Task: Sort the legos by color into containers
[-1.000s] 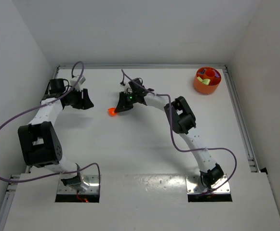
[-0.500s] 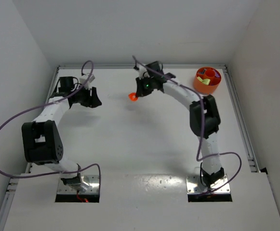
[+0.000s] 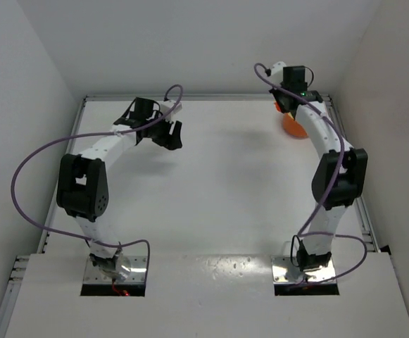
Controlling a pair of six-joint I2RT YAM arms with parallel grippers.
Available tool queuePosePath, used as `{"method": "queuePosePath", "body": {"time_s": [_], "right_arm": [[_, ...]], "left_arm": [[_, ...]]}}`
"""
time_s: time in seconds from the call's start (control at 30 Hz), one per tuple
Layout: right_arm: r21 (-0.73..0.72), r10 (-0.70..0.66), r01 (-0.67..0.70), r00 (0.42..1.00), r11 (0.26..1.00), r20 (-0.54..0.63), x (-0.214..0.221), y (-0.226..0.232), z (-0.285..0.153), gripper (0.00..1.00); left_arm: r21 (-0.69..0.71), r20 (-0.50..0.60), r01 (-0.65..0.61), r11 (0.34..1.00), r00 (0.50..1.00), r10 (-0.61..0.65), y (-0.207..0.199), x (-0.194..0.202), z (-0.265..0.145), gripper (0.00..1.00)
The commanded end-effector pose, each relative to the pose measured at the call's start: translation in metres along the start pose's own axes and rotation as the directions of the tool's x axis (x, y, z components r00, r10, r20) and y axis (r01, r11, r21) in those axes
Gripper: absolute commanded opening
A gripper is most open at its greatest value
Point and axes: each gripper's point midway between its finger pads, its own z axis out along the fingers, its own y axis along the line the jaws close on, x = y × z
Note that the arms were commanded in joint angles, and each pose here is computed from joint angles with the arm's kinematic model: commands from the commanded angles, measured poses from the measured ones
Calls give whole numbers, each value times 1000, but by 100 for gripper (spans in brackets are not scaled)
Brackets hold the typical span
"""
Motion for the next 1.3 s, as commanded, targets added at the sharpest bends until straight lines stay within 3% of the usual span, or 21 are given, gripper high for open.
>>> {"method": "queuePosePath", "body": {"time_s": [0.0, 0.17, 0.4, 0.83, 1.27], "right_arm": [[148, 24, -9, 995, 989, -100, 28, -61, 14, 0], [246, 117, -85, 986, 965, -121, 44, -123, 28, 0], [326, 148, -94, 978, 941, -147, 61, -161, 47, 0], [320, 174, -111, 968, 941, -178, 72, -162, 65, 0], [223, 181, -131, 959, 966, -220, 90, -135, 87, 0]], "left_arm": [[-32, 60, -51, 998, 997, 53, -9, -30, 0, 70], [-39, 52, -73, 997, 996, 75, -14, -28, 4, 71], [-55, 57, -71, 996, 996, 74, -14, -28, 7, 71], [-53, 47, -76, 996, 996, 79, -12, -26, 12, 71], [-70, 34, -90, 993, 995, 93, -8, -22, 13, 72]]}}
